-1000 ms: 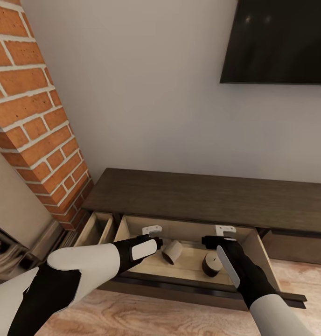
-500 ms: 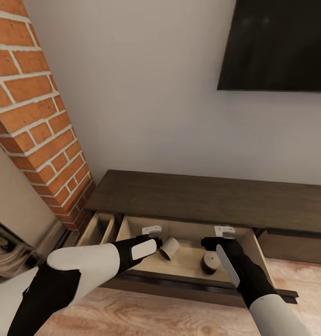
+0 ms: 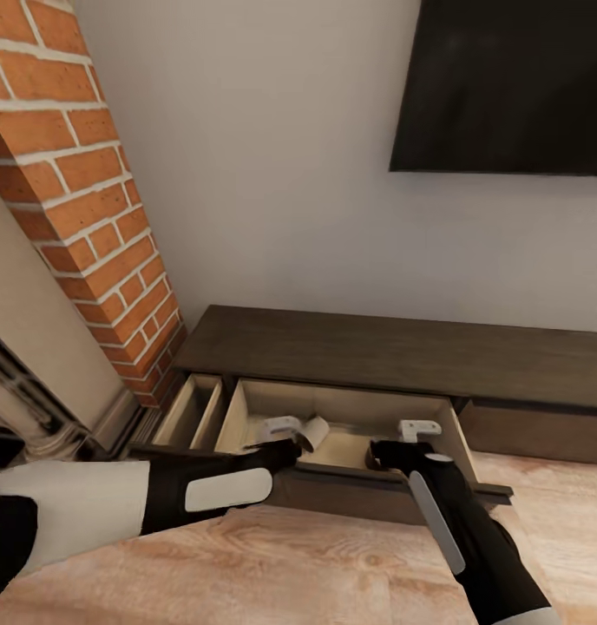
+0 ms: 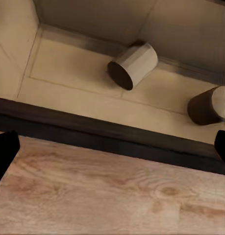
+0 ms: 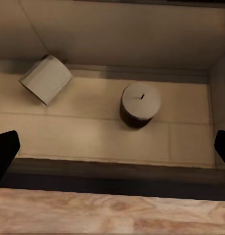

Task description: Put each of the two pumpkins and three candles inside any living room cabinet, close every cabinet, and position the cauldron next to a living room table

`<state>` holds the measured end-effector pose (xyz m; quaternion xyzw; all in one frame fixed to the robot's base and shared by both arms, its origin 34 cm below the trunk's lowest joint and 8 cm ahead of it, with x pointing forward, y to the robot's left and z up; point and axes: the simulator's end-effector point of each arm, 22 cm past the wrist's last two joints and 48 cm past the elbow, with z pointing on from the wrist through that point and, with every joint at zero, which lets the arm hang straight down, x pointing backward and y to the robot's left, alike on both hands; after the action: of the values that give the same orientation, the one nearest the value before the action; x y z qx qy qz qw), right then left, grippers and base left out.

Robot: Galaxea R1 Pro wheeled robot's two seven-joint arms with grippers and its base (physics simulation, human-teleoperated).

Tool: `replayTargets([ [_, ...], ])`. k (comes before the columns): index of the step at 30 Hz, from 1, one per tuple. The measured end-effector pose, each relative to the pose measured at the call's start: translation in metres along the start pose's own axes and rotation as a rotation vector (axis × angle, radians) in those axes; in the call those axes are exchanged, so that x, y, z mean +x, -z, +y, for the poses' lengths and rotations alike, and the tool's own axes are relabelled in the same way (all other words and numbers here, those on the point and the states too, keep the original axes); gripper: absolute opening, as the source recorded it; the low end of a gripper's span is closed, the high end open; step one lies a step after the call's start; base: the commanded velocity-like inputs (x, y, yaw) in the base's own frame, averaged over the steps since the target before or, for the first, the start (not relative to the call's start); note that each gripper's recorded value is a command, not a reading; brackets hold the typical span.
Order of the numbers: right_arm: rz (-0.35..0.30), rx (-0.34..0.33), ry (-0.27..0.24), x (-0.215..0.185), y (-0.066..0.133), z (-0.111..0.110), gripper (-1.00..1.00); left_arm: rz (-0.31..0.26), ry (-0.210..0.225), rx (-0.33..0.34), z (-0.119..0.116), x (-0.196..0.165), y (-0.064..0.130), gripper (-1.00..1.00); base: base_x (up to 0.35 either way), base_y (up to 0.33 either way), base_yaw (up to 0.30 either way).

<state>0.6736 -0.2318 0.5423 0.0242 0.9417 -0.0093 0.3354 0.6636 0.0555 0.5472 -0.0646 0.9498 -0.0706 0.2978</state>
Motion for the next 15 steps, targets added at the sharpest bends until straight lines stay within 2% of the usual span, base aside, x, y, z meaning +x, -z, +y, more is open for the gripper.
replayTargets([
  [1, -0.013, -0.005, -0.002, -0.004, 0.006, 0.001, 1.00, -0.025, -0.001, 0.003, 0.003, -0.011, 0.010, 1.00, -0.343, 0.000, 0.000],
  [2, -0.045, -0.017, -0.007, -0.008, 0.021, 0.005, 1.00, -0.063, 0.000, -0.019, 0.014, -0.025, 0.037, 1.00, -0.343, 0.000, 0.000],
  [3, -0.048, -0.018, -0.008, -0.009, 0.024, 0.005, 1.00, -0.064, 0.001, -0.021, 0.015, -0.027, 0.041, 1.00, -0.343, 0.000, 0.000],
  [4, -0.051, -0.020, -0.009, -0.010, 0.028, 0.006, 1.00, -0.064, 0.001, -0.023, 0.016, -0.028, 0.043, 1.00, -0.343, 0.000, 0.000],
  [5, -0.064, -0.031, -0.012, 0.000, 0.045, 0.009, 1.00, -0.051, -0.041, -0.051, 0.031, -0.015, 0.043, 1.00, -0.343, 0.000, 0.000],
  [6, -0.062, -0.032, -0.012, 0.003, 0.048, 0.009, 1.00, -0.050, -0.051, -0.059, 0.036, -0.012, 0.044, 1.00, -0.343, 0.000, 0.000],
  [7, -0.055, -0.037, -0.012, 0.010, 0.051, 0.012, 1.00, -0.075, -0.020, -0.073, 0.047, -0.006, 0.043, 1.00, -0.343, 0.000, 0.000],
  [15, -0.069, -0.042, -0.017, 0.006, 0.064, 0.015, 1.00, -0.082, -0.028, -0.085, 0.055, -0.006, 0.054, 1.00, -0.343, 0.000, 0.000],
])
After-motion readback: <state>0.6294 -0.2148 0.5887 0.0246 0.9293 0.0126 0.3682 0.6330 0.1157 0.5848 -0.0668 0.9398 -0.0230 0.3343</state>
